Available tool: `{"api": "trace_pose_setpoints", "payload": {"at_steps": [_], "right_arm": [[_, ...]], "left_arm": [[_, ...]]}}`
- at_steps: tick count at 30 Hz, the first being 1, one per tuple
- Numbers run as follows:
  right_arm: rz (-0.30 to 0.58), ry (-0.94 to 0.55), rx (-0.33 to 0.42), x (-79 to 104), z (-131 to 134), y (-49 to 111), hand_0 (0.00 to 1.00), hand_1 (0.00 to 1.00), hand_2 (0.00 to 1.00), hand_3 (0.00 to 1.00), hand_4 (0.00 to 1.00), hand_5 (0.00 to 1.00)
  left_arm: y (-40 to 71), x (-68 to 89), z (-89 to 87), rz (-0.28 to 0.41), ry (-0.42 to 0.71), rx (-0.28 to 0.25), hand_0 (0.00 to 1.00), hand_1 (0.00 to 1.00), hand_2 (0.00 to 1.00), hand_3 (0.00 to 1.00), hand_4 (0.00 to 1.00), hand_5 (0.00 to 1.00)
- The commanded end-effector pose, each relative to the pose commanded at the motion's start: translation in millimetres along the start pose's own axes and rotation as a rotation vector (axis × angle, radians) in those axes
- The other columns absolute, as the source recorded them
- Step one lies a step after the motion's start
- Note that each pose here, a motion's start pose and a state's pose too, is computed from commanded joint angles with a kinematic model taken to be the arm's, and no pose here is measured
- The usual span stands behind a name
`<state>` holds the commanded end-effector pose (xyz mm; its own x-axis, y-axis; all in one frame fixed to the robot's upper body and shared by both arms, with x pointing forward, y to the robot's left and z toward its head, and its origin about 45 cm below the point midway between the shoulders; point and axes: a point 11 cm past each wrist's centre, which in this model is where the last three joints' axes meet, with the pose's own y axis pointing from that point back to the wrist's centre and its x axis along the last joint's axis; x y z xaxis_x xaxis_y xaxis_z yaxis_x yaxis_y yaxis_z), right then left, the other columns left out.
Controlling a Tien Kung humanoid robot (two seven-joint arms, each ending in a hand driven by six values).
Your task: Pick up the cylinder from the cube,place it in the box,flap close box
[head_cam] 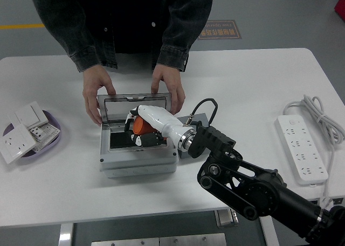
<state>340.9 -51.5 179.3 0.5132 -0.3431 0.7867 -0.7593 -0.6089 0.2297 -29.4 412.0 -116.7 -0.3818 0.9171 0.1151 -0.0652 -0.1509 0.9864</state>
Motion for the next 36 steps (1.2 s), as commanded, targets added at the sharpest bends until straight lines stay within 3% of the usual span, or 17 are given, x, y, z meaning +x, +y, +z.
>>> {"api": "trace_pose_setpoints", "payload": {"at_steps": [7,15,16,21,22,36], "right_arm": [[-0.045,0.130,-0.038,-4.4,4,-4.1,0.011,0.150,0.265,0.234,0.002,0.002],[-0.092,0.170,-0.035,-9.3,1,-4.1,0.014,0.162,0.275,0.256,0.002,0.002],[-0.092,0.171,-0.033,-9.6,0,-4.0,0.317,0.489,0.586,0.658,0.606,0.002],[-0.082,0.165,-0.011,-8.6,-5,-4.2,0.317,0.489,0.586,0.658,0.606,0.002],[-0.077,0.163,-0.005,-7.8,-6,-4.2,0.618,0.641,0.670,0.696,0.533,0.345],[-0.038,0.151,0.027,0.6,-12,-5.2,0.672,0.660,0.676,0.697,0.593,0.413]], "left_arm": [[0.2,1.4,2.6,0.003,-0.004,-0.005,0.639,0.678,0.680,0.744,0.821,0.331],[0.2,1.2,4.8,0.003,-0.008,-0.009,0.639,0.678,0.680,0.744,0.821,0.331],[0.2,1.3,5.0,0.003,-0.008,-0.009,0.639,0.678,0.680,0.743,0.820,0.329],[0.2,1.4,5.8,0.004,-0.009,-0.011,0.639,0.678,0.680,0.743,0.820,0.329],[0.2,1.3,5.9,0.004,-0.009,-0.011,0.639,0.678,0.680,0.743,0.820,0.327],[0.5,3.2,6.8,0.008,-0.011,-0.012,0.639,0.678,0.680,0.741,0.818,0.324]]}}
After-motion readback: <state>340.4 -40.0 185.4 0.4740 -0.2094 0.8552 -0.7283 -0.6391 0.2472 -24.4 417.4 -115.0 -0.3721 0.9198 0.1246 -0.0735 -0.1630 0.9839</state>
